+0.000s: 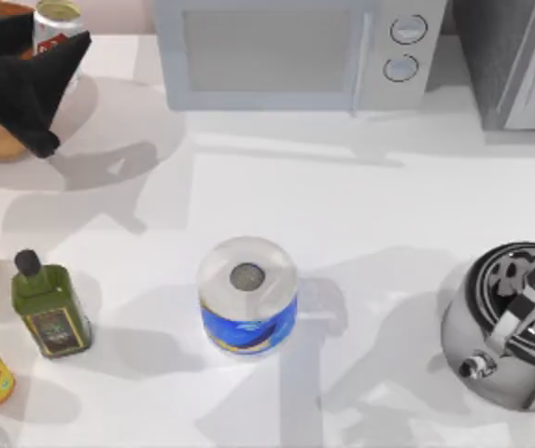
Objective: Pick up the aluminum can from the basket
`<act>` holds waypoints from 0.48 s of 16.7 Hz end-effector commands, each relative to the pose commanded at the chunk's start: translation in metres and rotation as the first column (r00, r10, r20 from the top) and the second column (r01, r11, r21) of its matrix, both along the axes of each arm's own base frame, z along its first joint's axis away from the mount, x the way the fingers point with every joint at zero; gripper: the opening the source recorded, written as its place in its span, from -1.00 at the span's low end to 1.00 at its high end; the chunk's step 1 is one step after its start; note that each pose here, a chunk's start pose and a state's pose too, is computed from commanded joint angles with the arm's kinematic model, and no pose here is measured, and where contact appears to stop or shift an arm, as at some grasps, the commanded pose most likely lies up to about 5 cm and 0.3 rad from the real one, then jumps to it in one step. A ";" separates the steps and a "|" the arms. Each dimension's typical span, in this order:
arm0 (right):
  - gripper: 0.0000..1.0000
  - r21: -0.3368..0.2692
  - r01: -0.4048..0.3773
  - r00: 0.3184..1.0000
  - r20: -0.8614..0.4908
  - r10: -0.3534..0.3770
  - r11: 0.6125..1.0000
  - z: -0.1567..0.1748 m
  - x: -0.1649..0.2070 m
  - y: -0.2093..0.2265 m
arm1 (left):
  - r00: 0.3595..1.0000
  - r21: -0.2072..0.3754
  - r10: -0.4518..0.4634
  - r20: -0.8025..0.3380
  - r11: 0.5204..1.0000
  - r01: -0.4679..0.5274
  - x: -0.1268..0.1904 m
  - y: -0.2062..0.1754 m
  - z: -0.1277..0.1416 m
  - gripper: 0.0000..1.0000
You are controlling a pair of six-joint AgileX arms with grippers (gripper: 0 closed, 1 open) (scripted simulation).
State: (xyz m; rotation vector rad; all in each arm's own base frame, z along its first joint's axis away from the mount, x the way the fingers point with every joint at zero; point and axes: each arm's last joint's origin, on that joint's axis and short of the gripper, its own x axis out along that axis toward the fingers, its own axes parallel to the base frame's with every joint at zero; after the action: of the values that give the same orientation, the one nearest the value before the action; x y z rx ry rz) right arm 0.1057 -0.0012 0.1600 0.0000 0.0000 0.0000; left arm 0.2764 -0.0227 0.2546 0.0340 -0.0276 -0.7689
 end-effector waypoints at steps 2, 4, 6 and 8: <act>1.00 0.000 0.000 1.000 0.000 0.000 1.000 0.000 0.000 0.000 | 0.992 0.002 -0.122 -0.001 0.992 0.122 0.041 -0.004 -0.015 -1.00; 1.00 0.000 0.000 1.000 0.000 0.000 1.000 0.000 0.000 0.000 | 0.971 0.004 -0.239 -0.003 0.971 0.239 0.078 -0.008 -0.041 -1.00; 1.00 0.000 0.000 1.000 0.000 0.000 1.000 0.000 0.000 0.000 | 0.937 0.004 -0.348 -0.006 0.937 0.348 0.108 -0.012 -0.074 -1.00; 1.00 0.000 0.000 1.000 0.000 0.000 1.000 0.000 0.000 0.000 | 0.895 0.004 -0.446 -0.009 0.895 0.446 0.130 -0.018 -0.112 -1.00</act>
State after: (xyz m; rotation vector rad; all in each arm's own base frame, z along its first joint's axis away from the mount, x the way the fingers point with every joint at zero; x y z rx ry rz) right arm 0.1057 -0.0012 0.1600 0.0000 0.0000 0.0000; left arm 0.4068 -0.0406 0.1426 0.0308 -0.0260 -1.2317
